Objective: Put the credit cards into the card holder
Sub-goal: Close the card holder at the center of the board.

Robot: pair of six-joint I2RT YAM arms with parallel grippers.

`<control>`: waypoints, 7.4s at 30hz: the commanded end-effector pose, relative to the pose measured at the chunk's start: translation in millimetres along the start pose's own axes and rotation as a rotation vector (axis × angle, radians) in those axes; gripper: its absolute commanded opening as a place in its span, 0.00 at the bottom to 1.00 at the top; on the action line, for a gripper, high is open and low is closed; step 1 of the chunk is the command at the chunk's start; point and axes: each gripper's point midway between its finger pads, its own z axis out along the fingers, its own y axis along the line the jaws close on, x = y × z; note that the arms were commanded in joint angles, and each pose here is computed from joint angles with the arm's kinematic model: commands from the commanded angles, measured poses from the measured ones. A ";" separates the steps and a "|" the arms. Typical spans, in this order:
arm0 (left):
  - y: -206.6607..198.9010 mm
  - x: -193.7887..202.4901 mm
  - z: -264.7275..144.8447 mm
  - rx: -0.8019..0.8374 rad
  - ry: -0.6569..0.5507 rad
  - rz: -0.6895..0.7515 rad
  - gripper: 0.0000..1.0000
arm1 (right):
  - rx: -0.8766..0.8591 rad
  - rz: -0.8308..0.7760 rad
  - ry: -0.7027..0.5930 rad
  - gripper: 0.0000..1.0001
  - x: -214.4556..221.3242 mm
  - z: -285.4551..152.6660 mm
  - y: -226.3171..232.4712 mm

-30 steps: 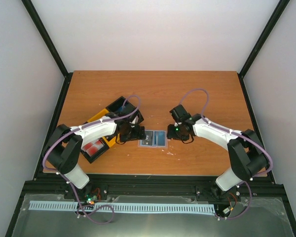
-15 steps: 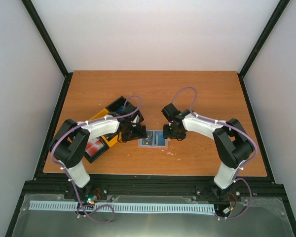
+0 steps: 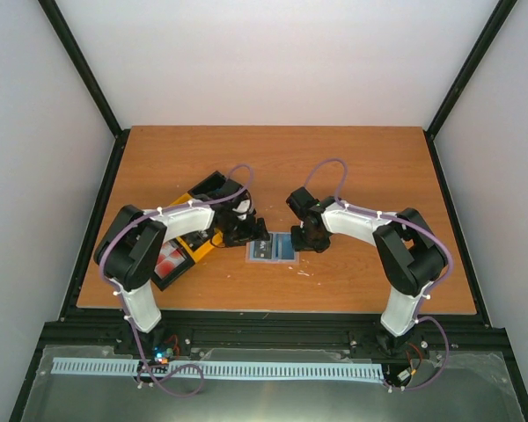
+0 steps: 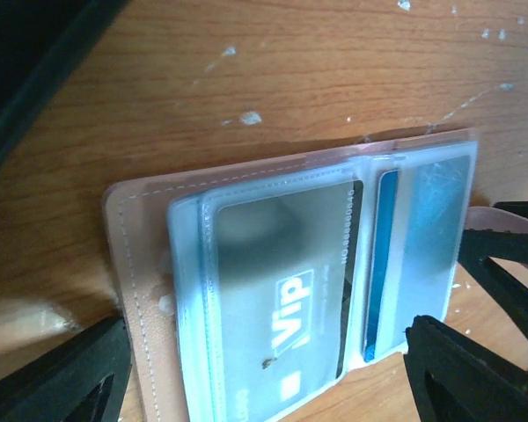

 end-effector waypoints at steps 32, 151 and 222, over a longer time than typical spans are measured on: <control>-88.7 13.1 -29.4 0.586 0.165 0.245 0.71 | -0.022 0.059 -0.039 0.36 -5.1 5.9 5.0; -26.7 4.3 52.0 0.117 -0.081 -0.076 0.41 | -0.438 -0.177 -0.122 0.03 -21.3 -42.9 47.8; -20.6 14.4 64.9 0.124 -0.037 -0.080 0.34 | -0.308 -0.197 -0.048 0.03 -11.5 -12.6 40.0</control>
